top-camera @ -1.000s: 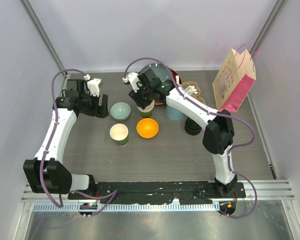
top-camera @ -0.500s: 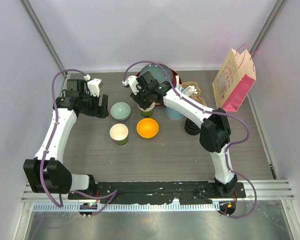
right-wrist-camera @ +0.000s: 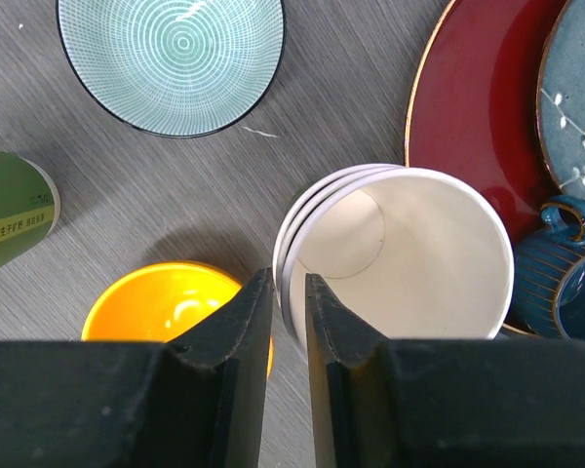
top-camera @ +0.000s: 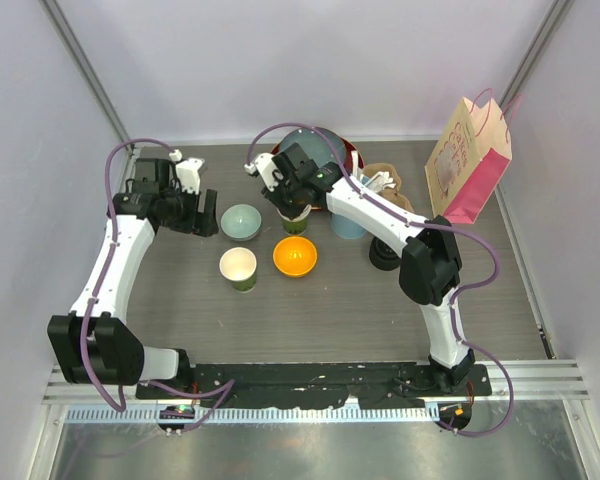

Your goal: Pack the takeout coffee

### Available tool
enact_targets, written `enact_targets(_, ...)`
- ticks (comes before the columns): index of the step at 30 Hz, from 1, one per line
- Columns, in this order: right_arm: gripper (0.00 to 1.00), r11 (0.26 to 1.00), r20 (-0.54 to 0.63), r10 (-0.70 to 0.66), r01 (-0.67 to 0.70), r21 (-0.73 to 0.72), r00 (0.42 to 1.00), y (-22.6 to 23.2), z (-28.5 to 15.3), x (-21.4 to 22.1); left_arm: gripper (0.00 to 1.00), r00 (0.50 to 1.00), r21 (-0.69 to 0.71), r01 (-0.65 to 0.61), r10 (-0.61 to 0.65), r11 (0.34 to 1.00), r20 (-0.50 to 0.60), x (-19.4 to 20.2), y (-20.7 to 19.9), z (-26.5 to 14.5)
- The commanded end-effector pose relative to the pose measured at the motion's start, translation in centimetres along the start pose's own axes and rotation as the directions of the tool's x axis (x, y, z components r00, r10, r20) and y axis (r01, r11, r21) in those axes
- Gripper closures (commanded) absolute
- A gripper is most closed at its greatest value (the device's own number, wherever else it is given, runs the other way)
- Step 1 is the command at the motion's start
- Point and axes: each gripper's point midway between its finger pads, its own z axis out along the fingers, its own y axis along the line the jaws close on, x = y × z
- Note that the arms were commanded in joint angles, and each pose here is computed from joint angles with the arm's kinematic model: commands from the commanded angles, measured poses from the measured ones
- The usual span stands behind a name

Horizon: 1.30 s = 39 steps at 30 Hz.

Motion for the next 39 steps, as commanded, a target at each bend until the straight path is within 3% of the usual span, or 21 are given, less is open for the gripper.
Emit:
enact_targets(1, 0.76, 0.999, 0.081, -0.022, 0.02, 0.034, 0.996, -0.6, -3.1, -2.8, 0.2, 1.0, 0.025, 0.002, -0.003, 1.0, 0.002, -0.1, -0.4, -0.1)
enact_targets(4, 0.82, 0.999, 0.074, -0.025, 0.022, 0.036, 0.997, -0.5, -3.1, -2.7, 0.2, 1.0, 0.026, 0.001, -0.001, 1.0, 0.001, -0.1, -0.5, -0.2)
enact_targets(12, 0.85, 0.999, 0.089, -0.025, 0.022, 0.037, 0.996, -0.5, -4.0, -3.2, 0.2, 1.0, 0.036, -0.002, 0.002, 0.999, -0.007, 0.1, -0.6, -0.2)
enact_targets(21, 0.99, 0.998, 0.094, -0.027, 0.022, 0.054, 0.995, -1.0, -4.8, -3.6, 0.21, 1.0, 0.041, -0.005, 0.005, 0.999, -0.011, 0.1, -0.6, -0.1)
enact_targets(32, 0.99, 0.994, 0.087, -0.047, 0.038, 0.1, 0.995, -1.9, -5.9, -3.9, 0.2, 1.0, 0.043, -0.007, 0.007, 0.999, -0.009, -0.1, -0.7, -0.2)
enact_targets(39, 0.93, 0.996, 0.05, -0.057, 0.053, 0.074, 0.997, -1.4, -4.3, -2.8, 0.2, 1.0, 0.044, -0.008, 0.009, 0.999, -0.013, 0.1, -0.7, -0.2)
